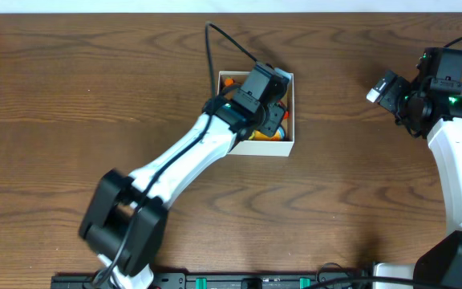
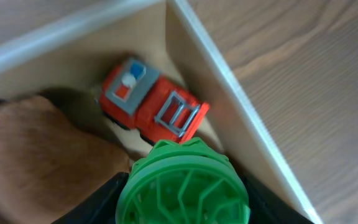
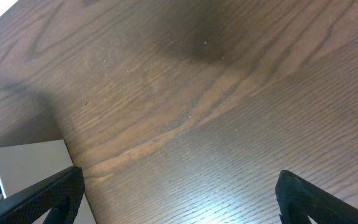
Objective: Pack container
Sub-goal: 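Carry the green ball into the box and open the left gripper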
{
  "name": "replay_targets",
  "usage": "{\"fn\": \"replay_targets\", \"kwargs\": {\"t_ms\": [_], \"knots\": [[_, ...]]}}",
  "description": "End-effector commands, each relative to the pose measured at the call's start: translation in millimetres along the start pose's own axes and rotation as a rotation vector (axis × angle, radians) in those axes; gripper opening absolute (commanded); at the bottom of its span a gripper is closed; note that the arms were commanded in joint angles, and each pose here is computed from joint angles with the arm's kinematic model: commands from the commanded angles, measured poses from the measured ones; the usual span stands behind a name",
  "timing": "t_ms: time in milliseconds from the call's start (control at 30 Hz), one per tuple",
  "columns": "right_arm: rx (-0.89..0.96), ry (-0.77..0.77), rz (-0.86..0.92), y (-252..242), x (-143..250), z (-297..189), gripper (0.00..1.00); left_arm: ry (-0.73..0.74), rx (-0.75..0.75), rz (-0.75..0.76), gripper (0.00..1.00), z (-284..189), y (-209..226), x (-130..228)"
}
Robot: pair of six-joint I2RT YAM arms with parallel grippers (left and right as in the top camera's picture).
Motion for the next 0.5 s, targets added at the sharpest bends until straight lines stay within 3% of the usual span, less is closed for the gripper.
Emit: {"fn": "replay_targets", "kwargs": {"t_ms": [0,33,467], "knots": [[0.005,0.009,0.019,-3,2,3,0.99,-0.025,-0.02,-0.012,0.76,-2,5,-6],[0.005,0.009,0.019,-3,2,3,0.99,-0.033,-0.019,-0.017,0.98,-6,5,-8],[0.005,0.009,0.019,-3,2,3,0.99,-0.294,-0.054,-0.055,0.98,-154,14,-30]]}}
Point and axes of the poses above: each gripper's point midway between its finger pads, its own z axis out along the fingers, its own y axis along the line the jaws close on, x = y × z, the point moved 9 cm from there along -z, back along the fingers, and after that the axes turned 13 degrees about -z, right-handed, at the moved point
